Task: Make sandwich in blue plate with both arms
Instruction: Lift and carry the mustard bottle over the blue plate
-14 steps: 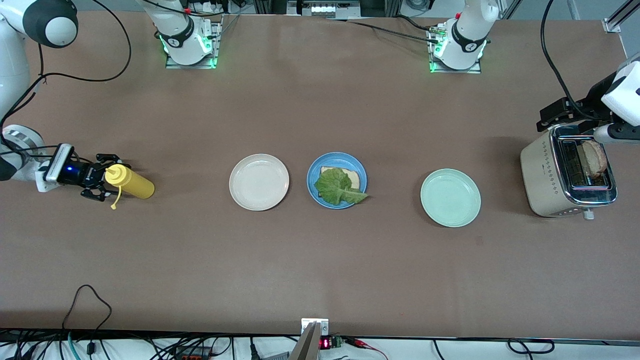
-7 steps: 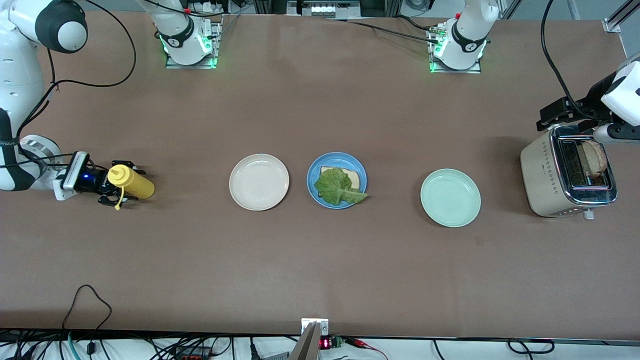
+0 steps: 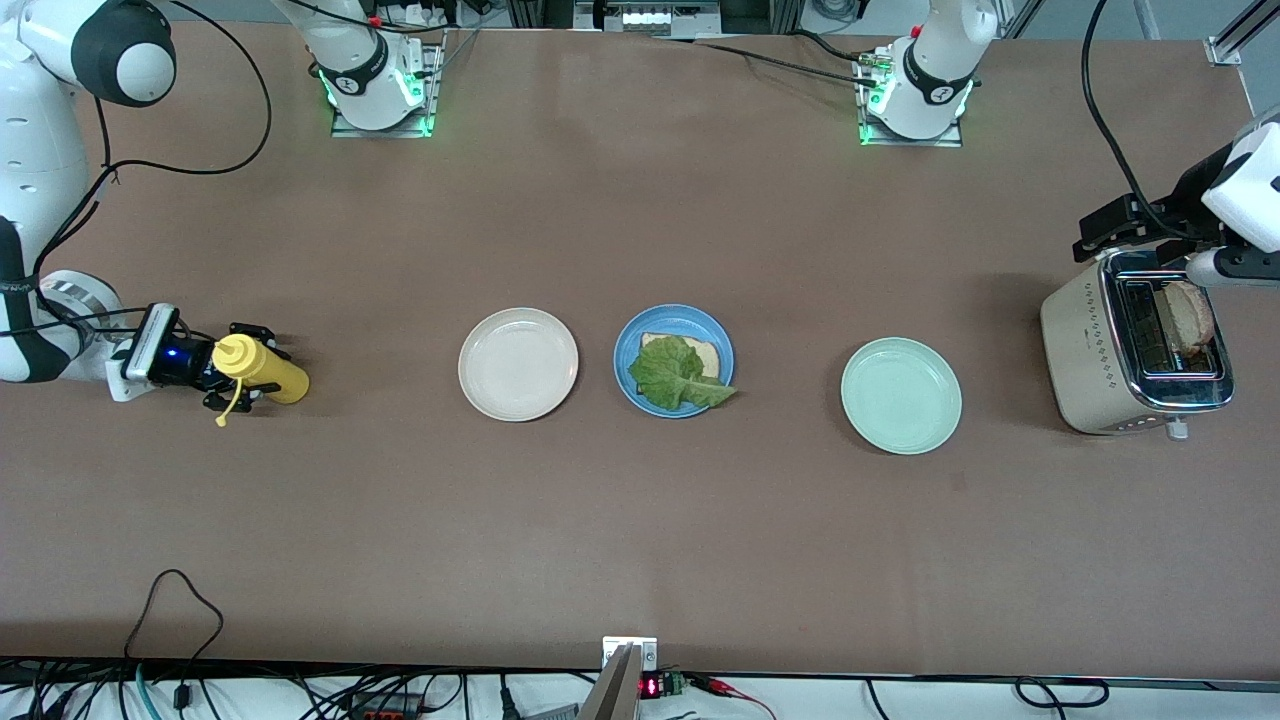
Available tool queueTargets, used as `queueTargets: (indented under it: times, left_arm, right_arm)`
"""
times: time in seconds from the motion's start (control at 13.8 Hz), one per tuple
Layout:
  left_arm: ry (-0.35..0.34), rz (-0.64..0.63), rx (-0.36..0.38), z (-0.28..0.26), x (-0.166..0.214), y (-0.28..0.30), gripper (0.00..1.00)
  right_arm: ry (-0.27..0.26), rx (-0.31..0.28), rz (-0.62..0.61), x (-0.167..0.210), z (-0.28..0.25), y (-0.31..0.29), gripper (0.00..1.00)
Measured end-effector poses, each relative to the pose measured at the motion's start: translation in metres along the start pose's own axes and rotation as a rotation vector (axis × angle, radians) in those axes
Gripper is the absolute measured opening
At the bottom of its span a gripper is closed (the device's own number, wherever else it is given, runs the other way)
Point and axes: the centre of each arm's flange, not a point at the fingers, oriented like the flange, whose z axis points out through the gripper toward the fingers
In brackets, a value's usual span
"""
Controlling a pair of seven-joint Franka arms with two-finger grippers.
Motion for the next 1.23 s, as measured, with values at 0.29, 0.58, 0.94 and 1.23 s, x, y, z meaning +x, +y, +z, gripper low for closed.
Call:
queueTargets:
  times: [0.29, 0.58, 0.94, 1.23]
  left_arm:
    - [0.0, 0.0, 0.0, 0.0, 0.0, 0.0, 1.0]
    - [0.0, 0.0, 0.0, 0.0, 0.0, 0.0, 1.0]
    - [0.0, 0.0, 0.0, 0.0, 0.0, 0.0, 1.0]
    - [0.0, 0.0, 0.0, 0.0, 0.0, 0.0, 1.0]
  right_arm:
    - [-0.028, 0.06, -0.006, 0.02, 0.036, 0.026, 0.41]
    - [-0.131, 0.121, 0.013, 0.08, 0.114, 0.075, 0.39]
    - [-0.28, 0.095, 0.083, 0.152, 0.218, 0.114, 0.39]
    - [-0.428, 0.054, 0.117, 0.188, 0.302, 0.122, 0.39]
